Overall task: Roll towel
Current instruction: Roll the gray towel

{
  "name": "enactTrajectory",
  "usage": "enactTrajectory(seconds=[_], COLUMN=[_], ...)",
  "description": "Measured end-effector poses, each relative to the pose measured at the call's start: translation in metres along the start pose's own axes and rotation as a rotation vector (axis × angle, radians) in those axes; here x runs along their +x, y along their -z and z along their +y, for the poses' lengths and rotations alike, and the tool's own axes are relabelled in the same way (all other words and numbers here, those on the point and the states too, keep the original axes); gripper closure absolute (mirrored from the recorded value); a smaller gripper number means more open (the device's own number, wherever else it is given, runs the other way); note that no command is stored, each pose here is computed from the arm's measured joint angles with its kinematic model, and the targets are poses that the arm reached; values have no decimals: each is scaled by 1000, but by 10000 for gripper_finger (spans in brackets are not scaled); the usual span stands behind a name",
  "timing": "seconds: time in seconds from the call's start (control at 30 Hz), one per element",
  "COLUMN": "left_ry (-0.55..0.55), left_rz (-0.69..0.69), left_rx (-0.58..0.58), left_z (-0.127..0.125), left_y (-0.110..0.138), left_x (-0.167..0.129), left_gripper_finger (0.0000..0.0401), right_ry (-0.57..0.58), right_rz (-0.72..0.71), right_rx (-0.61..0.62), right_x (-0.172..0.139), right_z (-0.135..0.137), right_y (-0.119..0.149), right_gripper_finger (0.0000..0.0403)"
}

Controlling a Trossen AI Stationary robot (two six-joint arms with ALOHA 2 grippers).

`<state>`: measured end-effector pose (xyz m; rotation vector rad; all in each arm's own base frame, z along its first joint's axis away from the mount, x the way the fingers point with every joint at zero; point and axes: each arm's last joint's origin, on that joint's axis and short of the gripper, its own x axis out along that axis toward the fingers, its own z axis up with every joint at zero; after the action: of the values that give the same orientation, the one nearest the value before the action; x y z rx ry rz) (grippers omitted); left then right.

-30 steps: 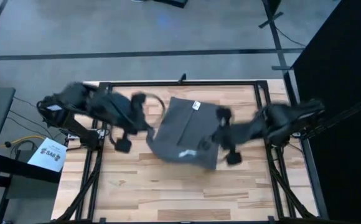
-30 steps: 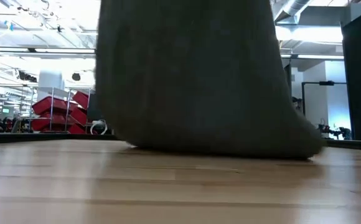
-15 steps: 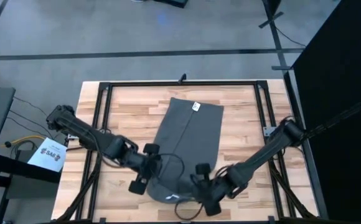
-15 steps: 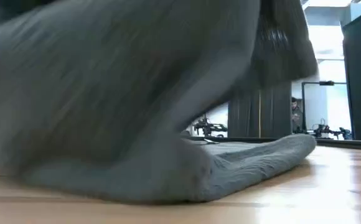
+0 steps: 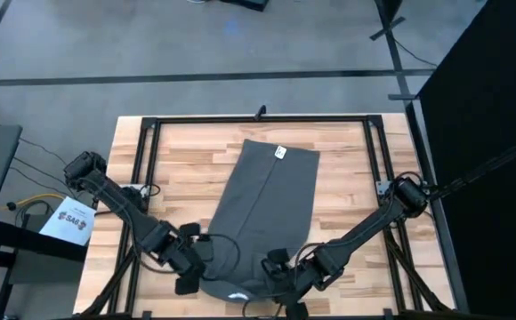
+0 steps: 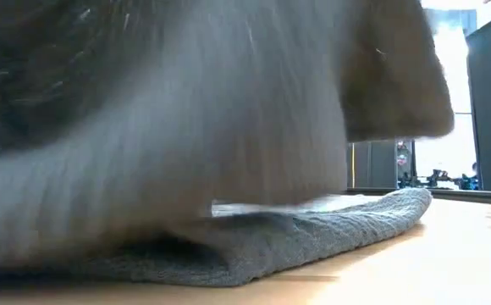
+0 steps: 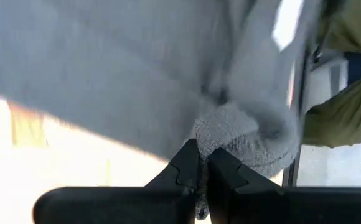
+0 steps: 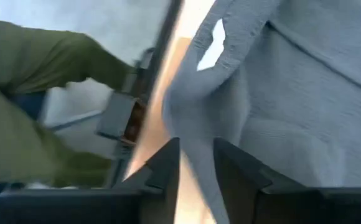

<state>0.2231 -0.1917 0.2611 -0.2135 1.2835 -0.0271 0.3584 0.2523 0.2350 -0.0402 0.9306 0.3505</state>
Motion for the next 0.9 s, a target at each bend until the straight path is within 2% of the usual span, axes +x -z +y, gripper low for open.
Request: enactTrajectory(seconds=[0.13, 0.23, 0.33, 0.47, 0.67, 0.8, 0.9], left_ry=[-47, -103, -157, -172, -193, -230, -212], left_rz=[60, 84, 99, 99, 64, -126, -215], left_rx=[-115, -195, -289, -365, -389, -346, -282], left_z=[-3, -4, -1, -1, -1, 1, 3], left_y=[23, 39, 53, 68, 79, 71, 54], left_x=[9, 15, 24, 33, 39, 40, 43], left_gripper_finger=[401, 401, 401, 401, 401, 401, 401], right_ry=[14, 108, 200, 232, 294, 311, 313], right_rz=[82, 171, 226, 261, 394, 448, 496], right_rx=[-54, -72, -76, -51, 13, 21, 0], right_x=[-3, -8, -2, 19, 35, 33, 32], right_z=[-7, -23, -43, -70, -111, -126, -142], right_y=[6, 11, 21, 42, 84, 100, 109], right_gripper_finger=[265, 246, 239, 243, 253, 254, 254])
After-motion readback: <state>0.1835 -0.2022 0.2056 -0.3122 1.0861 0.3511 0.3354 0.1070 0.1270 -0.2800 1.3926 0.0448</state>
